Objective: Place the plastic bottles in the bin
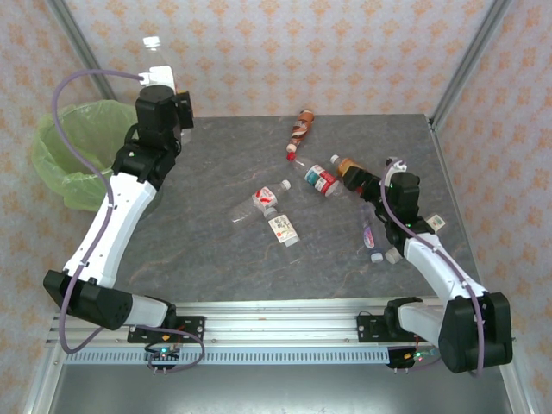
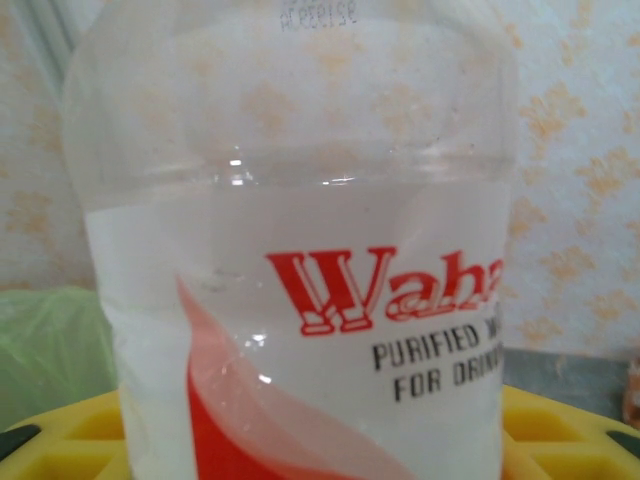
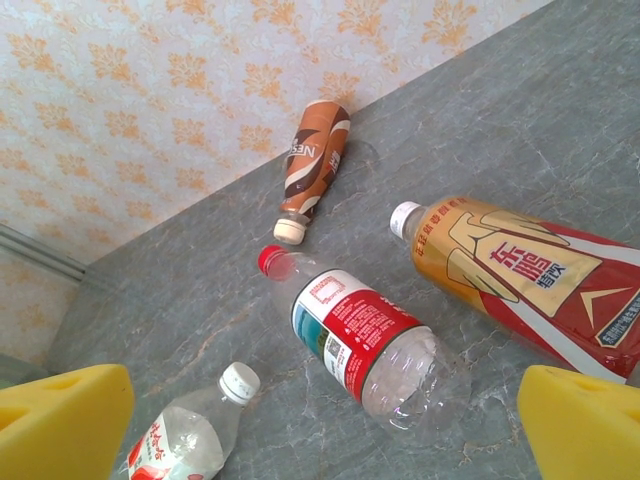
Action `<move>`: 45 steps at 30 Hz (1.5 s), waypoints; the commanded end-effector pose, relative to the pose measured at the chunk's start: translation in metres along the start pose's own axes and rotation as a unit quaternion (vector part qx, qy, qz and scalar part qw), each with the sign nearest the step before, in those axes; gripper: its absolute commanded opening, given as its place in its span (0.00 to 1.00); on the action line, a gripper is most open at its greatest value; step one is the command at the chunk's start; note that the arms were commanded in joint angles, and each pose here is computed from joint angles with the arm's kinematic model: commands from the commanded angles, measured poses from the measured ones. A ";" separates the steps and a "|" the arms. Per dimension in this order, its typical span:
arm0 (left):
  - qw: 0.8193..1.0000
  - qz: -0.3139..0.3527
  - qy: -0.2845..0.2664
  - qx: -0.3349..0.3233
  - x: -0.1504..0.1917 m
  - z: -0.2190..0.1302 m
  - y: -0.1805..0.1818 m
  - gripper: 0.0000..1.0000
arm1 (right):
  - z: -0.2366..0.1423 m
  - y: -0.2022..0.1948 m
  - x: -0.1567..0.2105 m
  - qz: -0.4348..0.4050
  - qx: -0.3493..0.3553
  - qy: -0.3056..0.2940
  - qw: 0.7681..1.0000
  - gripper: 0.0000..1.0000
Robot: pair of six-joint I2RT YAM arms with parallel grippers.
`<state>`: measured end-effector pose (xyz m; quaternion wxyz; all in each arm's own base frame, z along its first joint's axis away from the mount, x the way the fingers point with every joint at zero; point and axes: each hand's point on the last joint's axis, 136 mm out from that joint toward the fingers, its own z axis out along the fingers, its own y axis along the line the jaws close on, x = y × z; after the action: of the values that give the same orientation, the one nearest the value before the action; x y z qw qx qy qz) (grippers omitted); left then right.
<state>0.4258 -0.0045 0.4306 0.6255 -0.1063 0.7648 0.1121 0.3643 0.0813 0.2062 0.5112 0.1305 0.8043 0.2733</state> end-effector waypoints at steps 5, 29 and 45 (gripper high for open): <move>0.991 -0.011 -0.061 -0.121 -0.044 0.010 0.078 0.57 | -0.022 0.007 -0.008 -0.018 -0.007 -0.033 0.999 0.99; 0.958 -0.124 0.107 -0.237 0.077 0.101 0.203 0.54 | -0.037 -0.008 0.001 -0.026 0.022 -0.042 0.999 0.99; 0.938 -0.176 0.153 -0.257 0.136 0.103 0.202 0.75 | -0.036 -0.014 0.011 -0.030 0.031 -0.023 0.999 0.99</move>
<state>0.4400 0.2173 0.2791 0.4597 -0.3957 0.7737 0.1827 0.3320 0.0647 0.2063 0.5348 0.1337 0.7994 0.2389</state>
